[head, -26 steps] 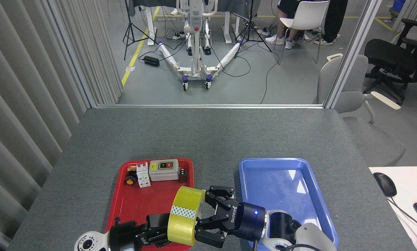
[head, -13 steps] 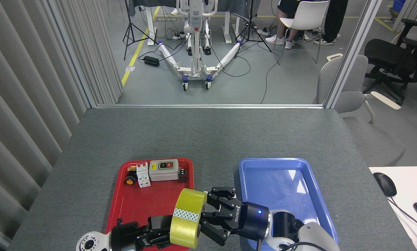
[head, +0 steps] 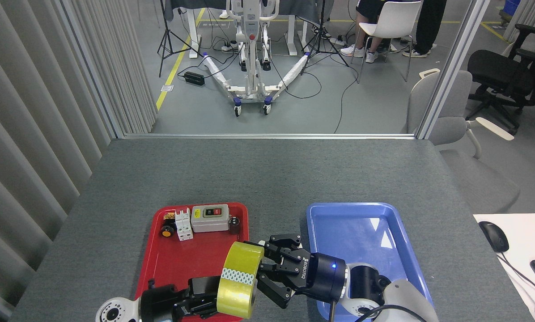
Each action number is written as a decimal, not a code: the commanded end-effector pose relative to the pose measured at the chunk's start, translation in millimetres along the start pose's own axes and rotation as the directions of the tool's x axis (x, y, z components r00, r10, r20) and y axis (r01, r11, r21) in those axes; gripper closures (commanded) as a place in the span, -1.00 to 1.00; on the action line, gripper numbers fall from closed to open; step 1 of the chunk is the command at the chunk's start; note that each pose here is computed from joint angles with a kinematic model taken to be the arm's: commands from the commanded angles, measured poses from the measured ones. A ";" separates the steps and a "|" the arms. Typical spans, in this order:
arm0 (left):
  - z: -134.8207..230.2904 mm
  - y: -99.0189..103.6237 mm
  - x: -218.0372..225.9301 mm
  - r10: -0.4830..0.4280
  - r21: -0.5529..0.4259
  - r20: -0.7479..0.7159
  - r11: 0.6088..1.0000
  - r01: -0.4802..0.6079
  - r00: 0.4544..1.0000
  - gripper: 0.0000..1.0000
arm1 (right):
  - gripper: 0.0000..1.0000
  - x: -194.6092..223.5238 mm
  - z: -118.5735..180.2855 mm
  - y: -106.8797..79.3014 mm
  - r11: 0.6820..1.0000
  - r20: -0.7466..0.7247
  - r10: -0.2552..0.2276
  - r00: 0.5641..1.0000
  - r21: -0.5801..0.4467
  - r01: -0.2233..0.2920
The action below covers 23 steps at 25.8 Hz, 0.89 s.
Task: Place and move tape with both arms
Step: 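Close the right gripper on the tape roll and open the left gripper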
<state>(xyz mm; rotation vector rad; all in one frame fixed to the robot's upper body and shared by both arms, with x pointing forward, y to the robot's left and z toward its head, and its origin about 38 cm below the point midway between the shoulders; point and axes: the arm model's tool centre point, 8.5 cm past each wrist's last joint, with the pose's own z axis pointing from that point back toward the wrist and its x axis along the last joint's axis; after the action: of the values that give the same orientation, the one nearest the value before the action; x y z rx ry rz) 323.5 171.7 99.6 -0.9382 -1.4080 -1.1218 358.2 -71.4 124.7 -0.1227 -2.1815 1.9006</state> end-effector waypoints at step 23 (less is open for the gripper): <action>6.0 2.3 -17.2 -0.095 0.016 -0.041 0.995 0.095 0.995 -1.00 | 0.53 1.9 -1.2 3.9 1.000 0.001 -0.007 1.000 0.012 0.007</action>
<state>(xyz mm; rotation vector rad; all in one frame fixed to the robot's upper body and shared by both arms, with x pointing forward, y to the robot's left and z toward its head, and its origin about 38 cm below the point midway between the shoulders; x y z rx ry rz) 324.8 176.5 86.2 -0.8789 -1.4081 -1.1730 357.2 -69.8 118.5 -0.1166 -2.1292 1.9383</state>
